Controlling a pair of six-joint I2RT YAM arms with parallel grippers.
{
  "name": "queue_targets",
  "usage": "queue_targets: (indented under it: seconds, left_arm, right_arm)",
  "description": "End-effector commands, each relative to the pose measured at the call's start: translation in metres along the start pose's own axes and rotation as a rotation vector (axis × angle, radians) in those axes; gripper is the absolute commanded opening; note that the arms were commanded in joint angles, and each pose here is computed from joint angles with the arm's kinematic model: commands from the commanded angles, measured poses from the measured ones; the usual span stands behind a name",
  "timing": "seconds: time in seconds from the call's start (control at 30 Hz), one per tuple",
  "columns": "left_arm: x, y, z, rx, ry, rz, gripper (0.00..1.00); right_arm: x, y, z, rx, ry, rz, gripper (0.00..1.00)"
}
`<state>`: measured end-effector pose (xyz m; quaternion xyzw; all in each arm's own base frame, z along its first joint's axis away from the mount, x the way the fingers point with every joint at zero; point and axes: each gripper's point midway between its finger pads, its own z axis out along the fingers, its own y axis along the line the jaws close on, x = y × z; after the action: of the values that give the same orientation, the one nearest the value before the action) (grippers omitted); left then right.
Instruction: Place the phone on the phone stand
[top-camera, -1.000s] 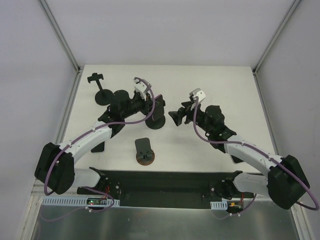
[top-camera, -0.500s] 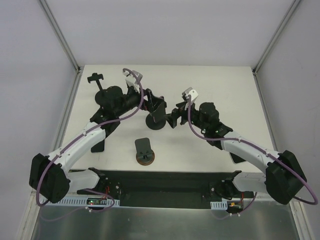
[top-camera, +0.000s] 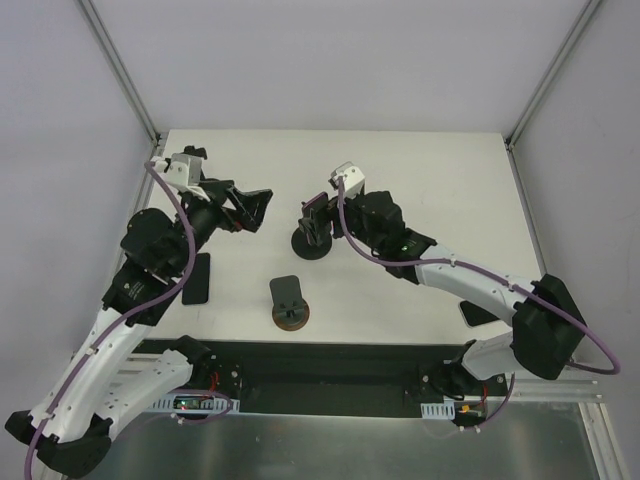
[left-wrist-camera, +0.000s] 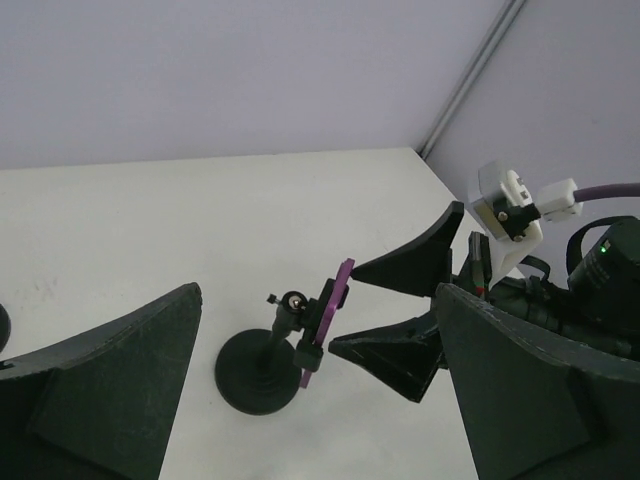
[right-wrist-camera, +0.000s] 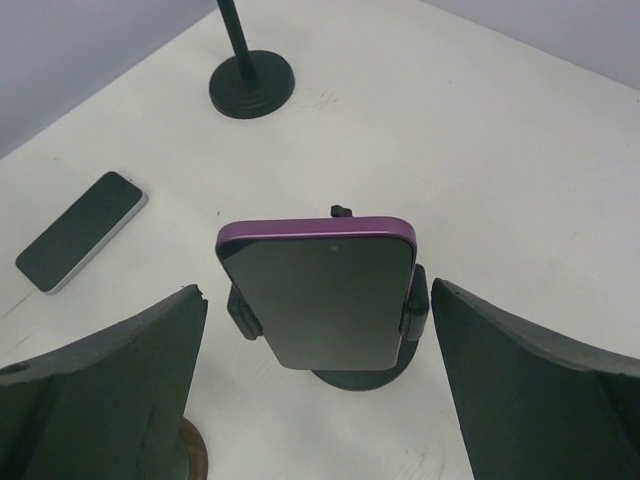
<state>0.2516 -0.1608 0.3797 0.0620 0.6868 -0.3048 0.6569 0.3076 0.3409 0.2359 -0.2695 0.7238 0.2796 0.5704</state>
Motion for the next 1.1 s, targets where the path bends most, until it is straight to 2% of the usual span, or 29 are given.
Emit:
queue_targets:
  seconds: [0.0,0.2,0.43,0.7,0.9,1.03,1.07]
  left_arm:
    - [-0.010,0.013,0.000,-0.075,-0.018,0.066,0.99]
    - [-0.001,0.020,0.008,-0.087,0.015,0.124,0.99]
    - [0.005,0.028,0.017,-0.104,0.016,0.180,0.99]
    - [0.020,0.050,0.007,-0.128,0.020,0.153,0.99]
    - [0.022,0.058,-0.003,-0.158,0.001,0.169,0.99]
    - [0.024,0.057,-0.002,-0.148,0.009,0.169,0.99]
    - [0.026,0.056,-0.001,-0.143,0.016,0.163,0.99]
  right_arm:
    - [-0.019,-0.011,0.008,0.079,-0.031,-0.032,0.96]
    - [-0.011,0.002,0.021,0.032,-0.017,-0.040,0.96]
    - [-0.012,0.003,0.030,0.086,-0.028,-0.052,0.99]
    - [-0.008,-0.004,0.031,0.129,-0.037,-0.064,0.77]
    - [-0.006,-0.007,0.031,0.142,-0.040,-0.072,0.53]
    - [-0.006,-0.009,0.027,0.165,-0.046,-0.063,0.32]
    - [-0.007,-0.007,0.026,0.168,-0.051,-0.065,0.31]
